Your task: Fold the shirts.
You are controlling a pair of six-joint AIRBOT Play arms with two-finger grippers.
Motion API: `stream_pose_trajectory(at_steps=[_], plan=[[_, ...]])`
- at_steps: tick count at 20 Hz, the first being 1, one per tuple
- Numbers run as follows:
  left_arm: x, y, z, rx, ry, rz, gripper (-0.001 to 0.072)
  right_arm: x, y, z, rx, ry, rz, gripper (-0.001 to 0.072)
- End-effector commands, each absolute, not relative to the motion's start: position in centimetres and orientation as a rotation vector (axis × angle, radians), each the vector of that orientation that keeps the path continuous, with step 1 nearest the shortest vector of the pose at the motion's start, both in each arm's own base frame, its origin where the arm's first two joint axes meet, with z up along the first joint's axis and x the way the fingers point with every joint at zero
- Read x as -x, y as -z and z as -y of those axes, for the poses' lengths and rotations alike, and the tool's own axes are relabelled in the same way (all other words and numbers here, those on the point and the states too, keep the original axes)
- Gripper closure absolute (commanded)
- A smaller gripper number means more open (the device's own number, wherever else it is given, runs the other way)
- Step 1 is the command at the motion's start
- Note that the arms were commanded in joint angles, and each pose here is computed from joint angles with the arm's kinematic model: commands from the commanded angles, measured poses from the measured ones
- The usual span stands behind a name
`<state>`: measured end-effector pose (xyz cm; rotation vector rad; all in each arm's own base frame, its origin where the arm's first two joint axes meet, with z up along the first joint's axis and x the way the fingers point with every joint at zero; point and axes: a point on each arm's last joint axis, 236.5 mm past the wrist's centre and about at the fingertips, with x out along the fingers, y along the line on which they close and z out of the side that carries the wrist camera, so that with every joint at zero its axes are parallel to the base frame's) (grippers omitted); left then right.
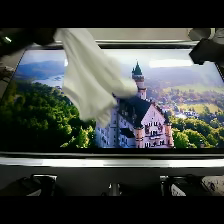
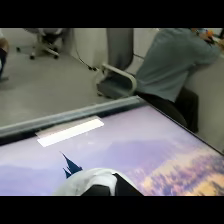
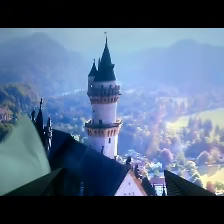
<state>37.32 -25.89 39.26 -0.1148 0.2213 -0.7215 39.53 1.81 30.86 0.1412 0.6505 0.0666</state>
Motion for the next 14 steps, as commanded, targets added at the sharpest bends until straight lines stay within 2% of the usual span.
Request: stream_pose_trajectory(at_steps=[1, 4, 5, 7, 8, 10, 12, 14], plan=[[-35.3, -29.4, 32.4, 0.086, 0.83, -0.453, 0.068, -34.1, -35.0, -0.3, -0.129, 0.003, -0.559, 0.0043], [-34.1, -13.7, 39.0, 0.16, 0.827, -0.84, 0.0679, -32.3, -33.5, -0.2, -0.123, 0.011, -0.646, 0.0043], [-32.6, -9.6, 41.2, 0.174, 0.844, -0.955, 0.0637, -32.2, -32.5, -0.2, -0.123, 0.013, -0.692, 0.0043], [-29.6, -4.2, 43.6, 0.192, 0.876, -1.17, -0.0013, -32.1, -29.9, -0.2, -0.123, 0.017, -0.81, 0.0043], [-29.0, -3.0, 42.8, 0.154, 0.876, -1.246, -0.0005, -32.3, -28.3, -0.2, -0.123, 0.019, -0.876, 0.0043], [-30.7, -3.7, 38.6, 0.081, 0.845, -1.281, -0.0004, -33.0, -24.4, -0.3, -0.127, 0.021, -1.02, 0.0043], [-33.8, -5.7, 32.3, 0.051, 0.747, -1.262, -0.0004, -33.5, -18.7, -0.3, -0.121, 0.02, -1.194, 0.0043], [-34.8, -6.3, 25.7, 0.038, 0.631, -1.311, -0.0004, -33.0, -11.8, -0.6, -0.125, 0.009, -1.373, 0.004]])
